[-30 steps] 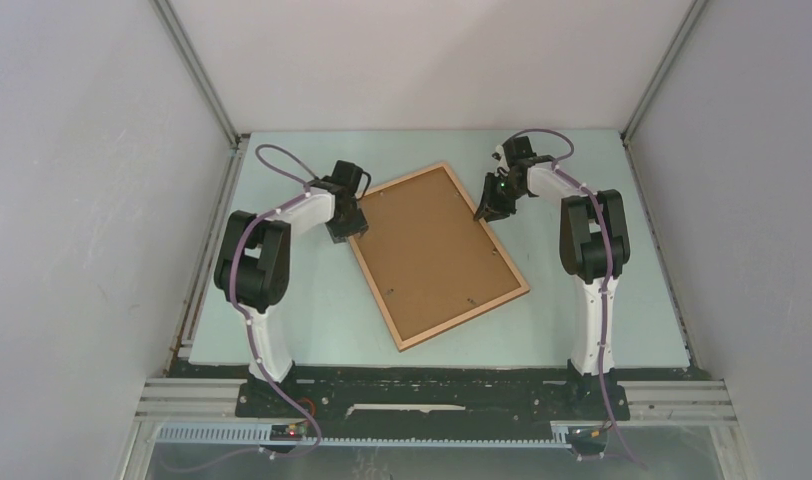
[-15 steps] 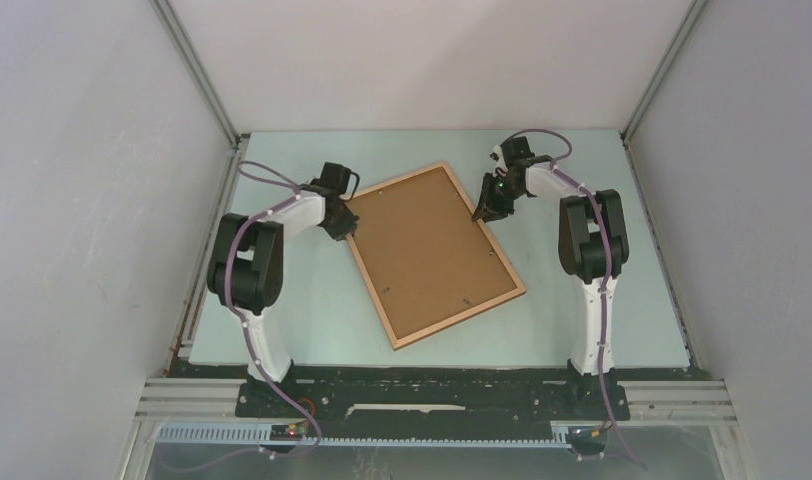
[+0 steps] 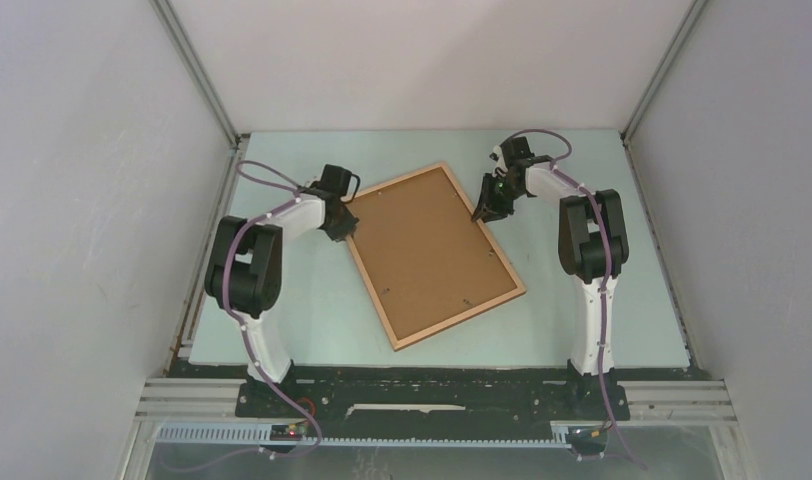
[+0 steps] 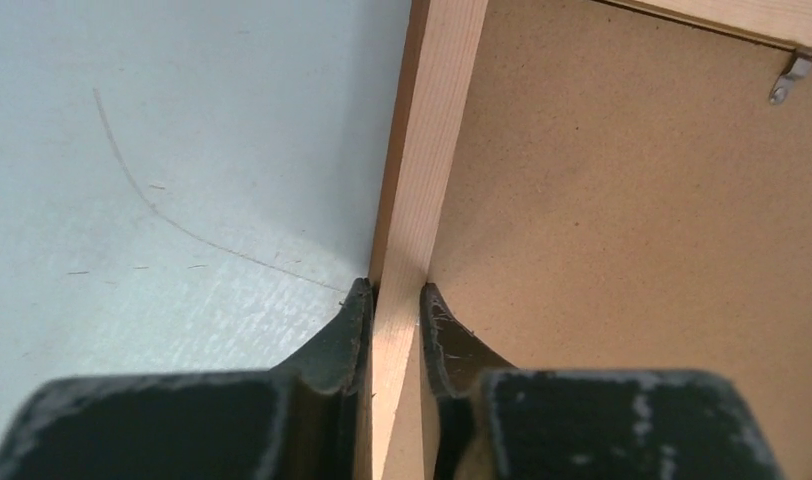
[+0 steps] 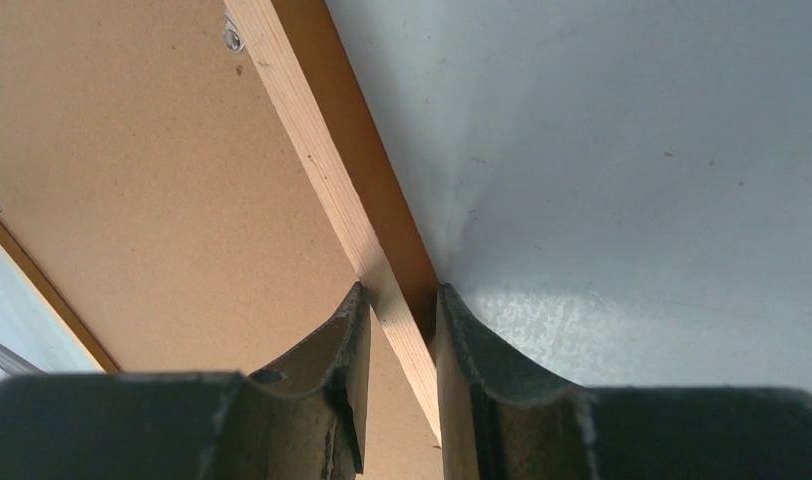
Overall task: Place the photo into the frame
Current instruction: Install the photo frame at the center of the board, then adjust the photo frame at the center of the board.
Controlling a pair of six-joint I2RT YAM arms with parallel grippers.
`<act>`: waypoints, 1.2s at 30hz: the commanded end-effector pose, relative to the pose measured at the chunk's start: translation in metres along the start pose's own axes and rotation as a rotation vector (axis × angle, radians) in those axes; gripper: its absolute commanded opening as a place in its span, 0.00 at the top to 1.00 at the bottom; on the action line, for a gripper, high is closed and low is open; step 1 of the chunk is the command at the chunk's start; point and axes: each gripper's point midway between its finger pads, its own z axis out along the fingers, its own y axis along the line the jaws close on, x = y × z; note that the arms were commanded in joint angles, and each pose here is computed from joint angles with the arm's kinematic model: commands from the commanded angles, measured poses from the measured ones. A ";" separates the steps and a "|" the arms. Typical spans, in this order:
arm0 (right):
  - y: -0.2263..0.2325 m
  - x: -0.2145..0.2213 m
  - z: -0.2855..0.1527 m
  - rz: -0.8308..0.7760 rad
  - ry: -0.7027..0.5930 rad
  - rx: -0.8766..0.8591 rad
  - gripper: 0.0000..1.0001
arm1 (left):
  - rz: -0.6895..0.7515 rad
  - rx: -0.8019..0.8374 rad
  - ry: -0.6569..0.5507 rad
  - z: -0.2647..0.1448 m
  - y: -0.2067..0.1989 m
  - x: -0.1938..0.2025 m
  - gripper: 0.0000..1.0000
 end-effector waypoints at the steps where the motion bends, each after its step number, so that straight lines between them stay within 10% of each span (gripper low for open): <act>1: -0.007 0.005 0.008 0.027 0.029 0.024 1.00 | 0.108 -0.009 -0.123 -0.038 0.004 -0.025 0.66; 9: -0.008 0.004 0.006 0.025 0.025 0.034 1.00 | 0.208 0.054 -0.138 -0.072 -0.002 -0.029 0.21; 16: -0.006 0.004 0.007 0.021 0.025 0.031 1.00 | 0.236 0.171 -0.021 -0.070 0.003 0.026 0.08; 24: -0.009 0.007 0.008 0.019 0.039 0.041 1.00 | 0.238 0.280 0.115 -0.037 0.003 0.081 0.06; 36: -0.021 0.033 0.001 0.009 0.110 0.100 1.00 | 0.171 0.359 0.108 -0.026 -0.055 0.059 0.07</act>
